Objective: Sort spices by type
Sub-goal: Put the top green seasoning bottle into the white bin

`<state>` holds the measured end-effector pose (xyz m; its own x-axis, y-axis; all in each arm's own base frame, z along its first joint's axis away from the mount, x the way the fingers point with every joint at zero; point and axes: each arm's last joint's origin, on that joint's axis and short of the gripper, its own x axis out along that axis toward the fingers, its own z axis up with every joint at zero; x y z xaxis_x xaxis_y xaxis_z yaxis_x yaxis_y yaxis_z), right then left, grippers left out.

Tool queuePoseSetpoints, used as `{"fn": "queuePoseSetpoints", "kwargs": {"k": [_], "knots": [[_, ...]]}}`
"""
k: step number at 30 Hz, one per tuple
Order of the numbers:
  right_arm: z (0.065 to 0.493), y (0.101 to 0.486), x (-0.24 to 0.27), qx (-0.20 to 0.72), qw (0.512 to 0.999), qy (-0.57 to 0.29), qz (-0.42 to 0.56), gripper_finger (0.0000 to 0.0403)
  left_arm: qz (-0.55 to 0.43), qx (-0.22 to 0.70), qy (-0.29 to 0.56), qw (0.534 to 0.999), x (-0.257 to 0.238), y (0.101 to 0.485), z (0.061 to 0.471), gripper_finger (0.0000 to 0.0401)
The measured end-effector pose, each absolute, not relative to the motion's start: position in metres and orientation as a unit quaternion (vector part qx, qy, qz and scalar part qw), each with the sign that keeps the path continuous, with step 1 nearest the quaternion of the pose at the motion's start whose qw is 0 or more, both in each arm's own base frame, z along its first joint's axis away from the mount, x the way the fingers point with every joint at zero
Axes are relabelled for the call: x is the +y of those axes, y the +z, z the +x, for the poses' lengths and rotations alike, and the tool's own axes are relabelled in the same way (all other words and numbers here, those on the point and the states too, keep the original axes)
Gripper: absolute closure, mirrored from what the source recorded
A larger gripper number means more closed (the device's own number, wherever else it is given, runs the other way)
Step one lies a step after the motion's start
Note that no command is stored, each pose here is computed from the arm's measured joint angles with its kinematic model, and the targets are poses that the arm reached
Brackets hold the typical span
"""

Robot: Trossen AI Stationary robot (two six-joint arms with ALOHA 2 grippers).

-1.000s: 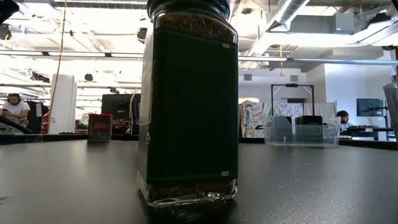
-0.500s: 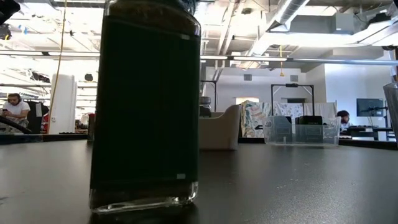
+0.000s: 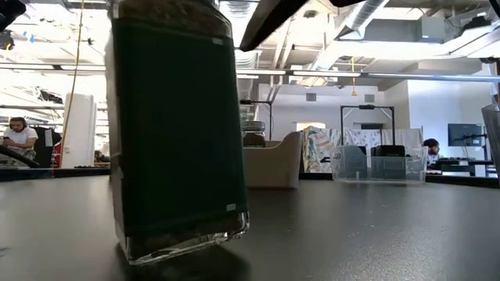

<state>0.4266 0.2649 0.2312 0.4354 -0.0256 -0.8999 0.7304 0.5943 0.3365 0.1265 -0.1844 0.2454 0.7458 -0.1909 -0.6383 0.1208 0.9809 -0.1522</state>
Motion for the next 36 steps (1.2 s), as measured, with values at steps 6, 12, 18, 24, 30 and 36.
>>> {"fn": "queuePoseSetpoints", "kwargs": {"k": [6, 12, 18, 24, 30, 36], "knots": [[0.426, 0.234, 0.257, 0.486, 0.768, -0.244, 0.338, 0.0101, -0.052, 0.346, -0.084, 0.933, -0.184, 0.245, 0.127, 0.017], [0.428, 0.234, 0.251, 0.499, 0.782, -0.226, 0.297, 0.0101, -0.054, 0.346, -0.084, 0.933, -0.185, 0.246, 0.127, 0.017], [0.425, 0.243, 0.248, 0.501, 0.787, -0.219, 0.287, 0.0101, -0.059, 0.35, -0.088, 0.931, -0.185, 0.246, 0.126, 0.017], [0.42, 0.257, 0.243, 0.505, 0.8, -0.197, 0.258, 0.0101, -0.063, 0.352, -0.09, 0.929, -0.185, 0.246, 0.126, 0.017], [0.413, 0.273, 0.24, 0.506, 0.809, -0.179, 0.239, 0.0101, -0.069, 0.353, -0.088, 0.929, -0.185, 0.246, 0.126, 0.017], [0.407, 0.276, 0.241, 0.503, 0.789, -0.214, 0.28, 0.0101, -0.073, 0.353, -0.086, 0.929, -0.185, 0.246, 0.126, 0.017]]}}
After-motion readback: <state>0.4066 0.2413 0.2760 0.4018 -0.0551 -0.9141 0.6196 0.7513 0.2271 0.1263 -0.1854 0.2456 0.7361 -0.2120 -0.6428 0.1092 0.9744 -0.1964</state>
